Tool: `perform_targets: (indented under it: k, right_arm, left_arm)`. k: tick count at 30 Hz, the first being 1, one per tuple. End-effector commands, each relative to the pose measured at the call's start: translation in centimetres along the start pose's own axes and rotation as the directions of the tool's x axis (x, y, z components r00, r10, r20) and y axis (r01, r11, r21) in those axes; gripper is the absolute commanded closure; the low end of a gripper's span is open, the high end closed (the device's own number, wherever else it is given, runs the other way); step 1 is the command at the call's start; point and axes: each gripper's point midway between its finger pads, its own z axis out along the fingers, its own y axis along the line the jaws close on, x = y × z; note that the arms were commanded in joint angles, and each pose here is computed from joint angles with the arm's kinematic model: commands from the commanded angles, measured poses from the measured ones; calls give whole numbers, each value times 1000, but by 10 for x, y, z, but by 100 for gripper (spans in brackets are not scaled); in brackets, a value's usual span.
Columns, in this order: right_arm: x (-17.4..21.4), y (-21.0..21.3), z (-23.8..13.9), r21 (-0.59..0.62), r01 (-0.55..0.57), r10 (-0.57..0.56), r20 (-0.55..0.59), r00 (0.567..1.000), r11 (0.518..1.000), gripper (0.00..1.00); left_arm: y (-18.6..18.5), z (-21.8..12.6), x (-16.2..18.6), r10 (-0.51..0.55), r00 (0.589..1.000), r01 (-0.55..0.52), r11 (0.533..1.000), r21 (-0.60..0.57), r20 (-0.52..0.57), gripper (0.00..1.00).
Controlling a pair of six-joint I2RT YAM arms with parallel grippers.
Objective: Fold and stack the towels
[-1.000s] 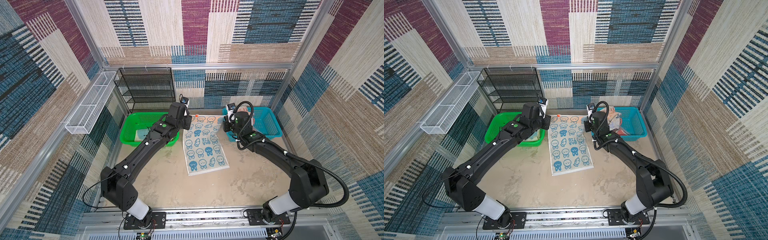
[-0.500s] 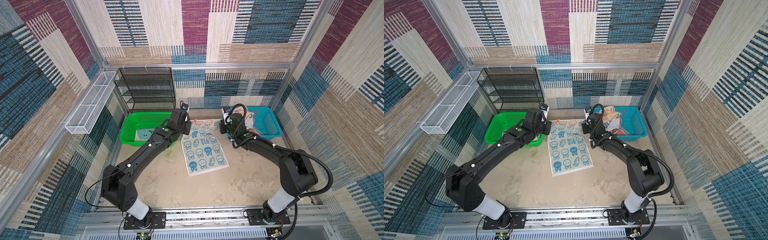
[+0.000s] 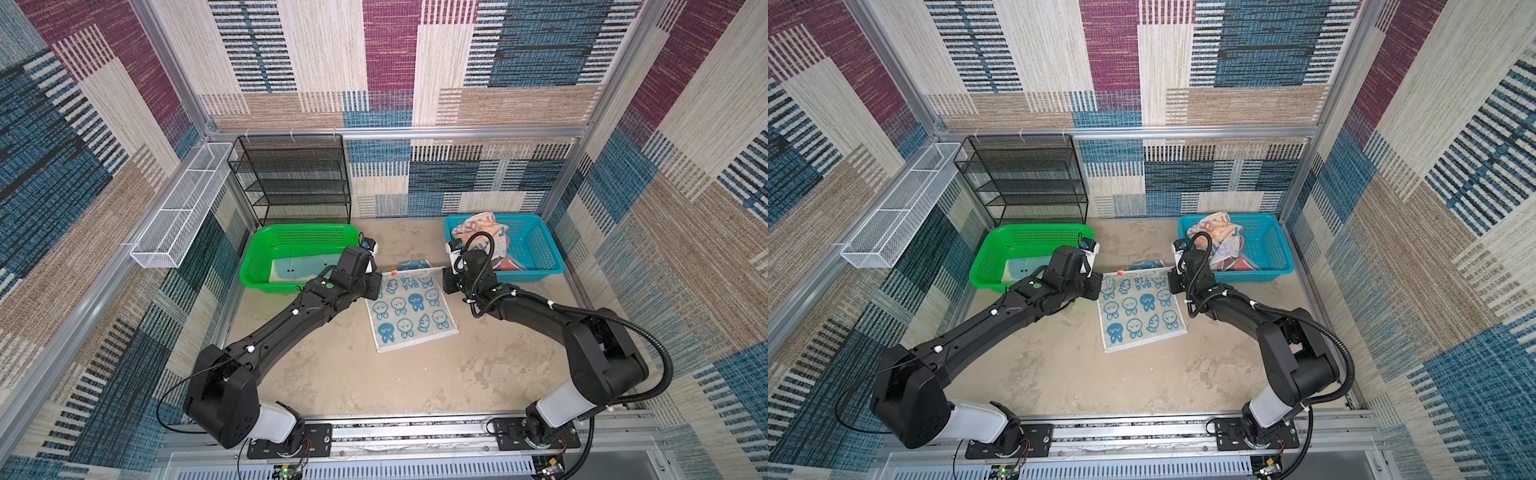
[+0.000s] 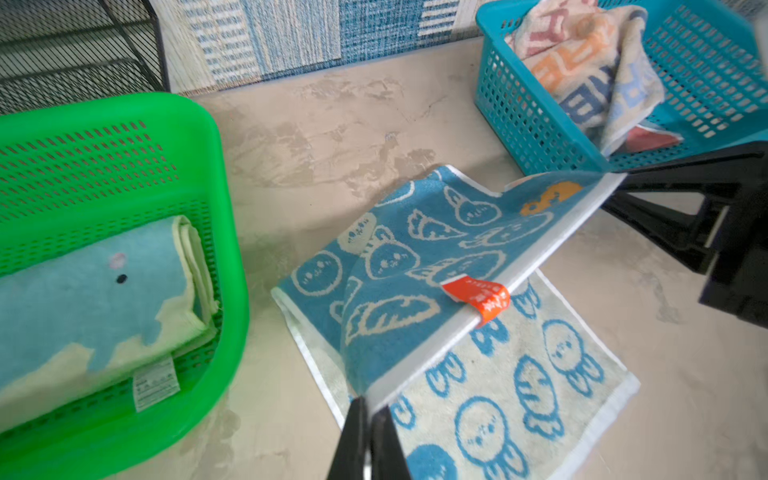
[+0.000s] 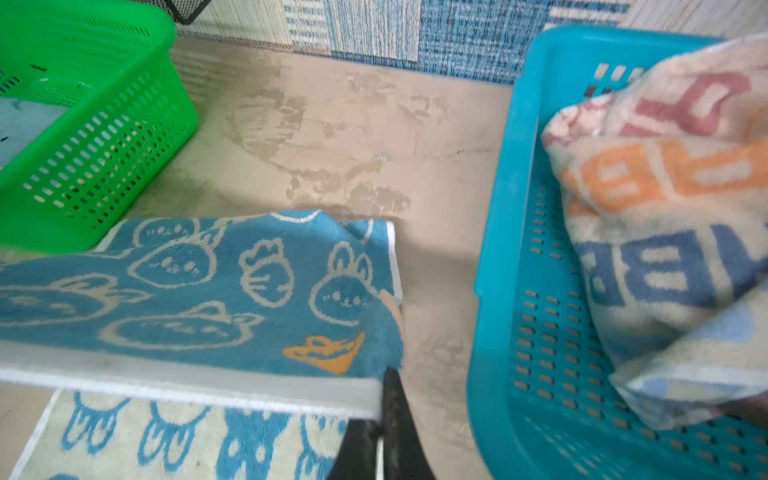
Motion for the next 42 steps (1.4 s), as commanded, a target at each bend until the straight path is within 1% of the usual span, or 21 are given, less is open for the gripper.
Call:
perform_targets:
  k: [1, 4, 8, 12, 16, 20, 26, 34, 36, 38, 40, 41, 42]
  right_arm:
    - [33, -48, -15, 242, -80, 100, -72, 992, 967, 100]
    - [44, -45, -26, 222, -118, 140, -89, 986, 968, 100]
    - [50, -32, -39, 155, -165, 181, -98, 978, 974, 100]
    - [58, -21, -46, 91, -208, 218, -124, 968, 974, 100]
    - [78, -8, -48, 33, -249, 251, -179, 951, 968, 100]
    - [106, 1, -50, 19, -284, 279, -249, 927, 959, 100]
    - [140, 15, -52, -15, -340, 317, -327, 890, 940, 100]
    - [171, 26, -48, -6, -346, 312, -415, 855, 938, 100]
    - [173, 28, -49, -11, -348, 311, -422, 852, 938, 94]
    - [173, 29, -51, -18, -351, 311, -423, 851, 936, 91]
    - [171, 31, -54, -29, -354, 310, -420, 853, 935, 82]
    - [169, 32, -56, -33, -354, 309, -417, 855, 935, 76]
    - [166, 32, -58, -38, -355, 310, -410, 858, 934, 69]
  left_arm:
    - [33, -12, 31, -53, 995, 38, 983, -178, -81, 100]
    - [32, -21, 39, -64, 994, 47, 984, -174, -92, 100]
    - [24, -29, 47, -88, 992, 75, 988, -137, -89, 100]
    - [19, -26, 64, -110, 987, 95, 988, -120, -120, 100]
    - [17, -16, 86, -114, 978, 92, 987, -128, -177, 100]
    - [14, -6, 105, -116, 972, 93, 988, -120, -202, 100]
    - [8, 4, 128, -141, 968, 125, 988, -89, -209, 100]
    - [4, 9, 154, -172, 966, 161, 984, -72, -195, 100]
    - [5, 8, 158, -173, 967, 162, 984, -71, -187, 100]
    - [5, 4, 158, -175, 970, 165, 984, -68, -171, 100]
    - [5, -1, 157, -177, 973, 169, 984, -61, -151, 85]
    - [6, -3, 156, -177, 974, 171, 984, -57, -140, 76]
    - [5, -6, 154, -177, 976, 172, 984, -50, -128, 71]
